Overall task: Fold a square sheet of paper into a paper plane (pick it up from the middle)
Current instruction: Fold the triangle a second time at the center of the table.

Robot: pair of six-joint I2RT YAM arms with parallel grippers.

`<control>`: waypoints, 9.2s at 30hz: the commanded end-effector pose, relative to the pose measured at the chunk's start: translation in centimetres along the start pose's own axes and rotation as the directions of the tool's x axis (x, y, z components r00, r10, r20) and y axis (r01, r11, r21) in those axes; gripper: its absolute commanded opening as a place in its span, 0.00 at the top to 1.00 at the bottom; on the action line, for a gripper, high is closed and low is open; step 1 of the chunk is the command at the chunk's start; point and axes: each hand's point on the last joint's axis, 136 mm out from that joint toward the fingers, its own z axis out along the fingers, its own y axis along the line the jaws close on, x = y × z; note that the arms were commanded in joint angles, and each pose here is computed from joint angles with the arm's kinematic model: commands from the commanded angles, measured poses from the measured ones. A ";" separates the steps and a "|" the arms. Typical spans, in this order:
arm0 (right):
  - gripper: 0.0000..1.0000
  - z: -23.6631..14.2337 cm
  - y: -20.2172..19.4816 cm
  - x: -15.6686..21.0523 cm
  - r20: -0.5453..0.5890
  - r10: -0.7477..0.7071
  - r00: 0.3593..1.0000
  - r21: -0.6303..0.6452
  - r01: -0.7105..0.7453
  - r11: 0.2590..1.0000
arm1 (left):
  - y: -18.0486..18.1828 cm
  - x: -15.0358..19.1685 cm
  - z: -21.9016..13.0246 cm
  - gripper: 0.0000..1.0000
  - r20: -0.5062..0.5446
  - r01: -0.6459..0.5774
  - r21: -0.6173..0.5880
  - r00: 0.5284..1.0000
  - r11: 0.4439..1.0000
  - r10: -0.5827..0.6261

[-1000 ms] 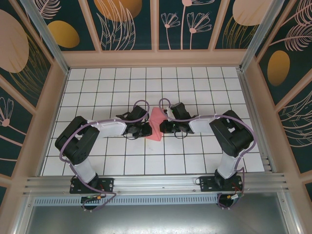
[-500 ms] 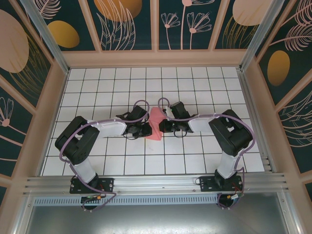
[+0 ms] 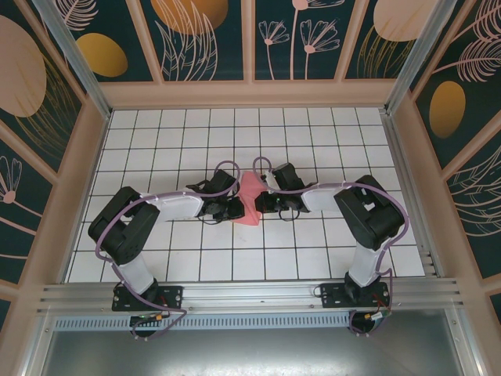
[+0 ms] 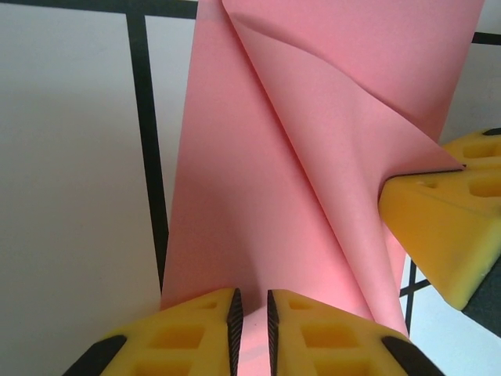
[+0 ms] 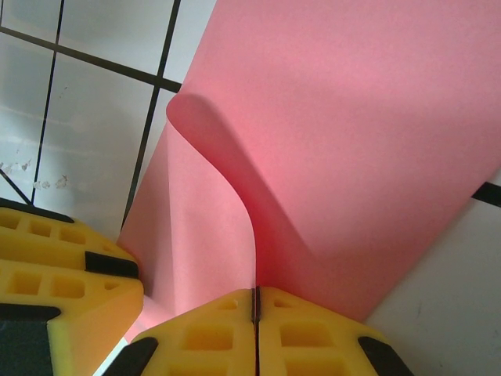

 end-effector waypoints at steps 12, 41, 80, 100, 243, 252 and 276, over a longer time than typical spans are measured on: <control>0.92 0.8 -3.1 2.2 -0.046 0.026 0.999 0.103 -0.021 0.994 | -4.1 -5.0 -7.0 0.91 0.196 0.145 0.297 0.958 0.944 -0.209; 0.92 1.1 -3.4 2.4 -0.055 0.033 0.998 0.107 -0.027 0.994 | -5.7 -5.6 -0.1 0.95 0.011 0.209 0.464 0.970 0.861 -0.241; 0.77 -5.8 4.3 -2.3 0.152 0.209 0.966 -0.135 -0.189 0.973 | 0.5 -3.3 3.6 0.96 0.003 0.279 0.202 0.958 0.939 -0.286; 0.94 -0.3 5.4 1.1 -0.058 0.224 0.973 -0.081 -0.228 0.970 | 0.0 -3.3 3.6 0.95 -0.009 0.272 0.219 0.961 0.937 -0.276; 0.92 -3.9 4.3 3.9 -0.087 0.373 0.924 -0.028 -0.376 0.926 | 0.5 -2.9 3.5 0.96 -0.006 0.277 0.215 0.959 0.937 -0.282; 0.92 -1.4 5.6 0.6 -0.074 0.394 0.916 -0.083 -0.399 0.913 | 0.2 -3.0 3.4 0.96 -0.005 0.273 0.221 0.960 0.936 -0.279; 1.00 1.1 0.0 7.0 -0.165 0.478 0.863 0.102 -0.467 0.878 | -5.4 -4.6 -1.3 0.67 0.044 0.130 0.444 0.985 0.887 -0.167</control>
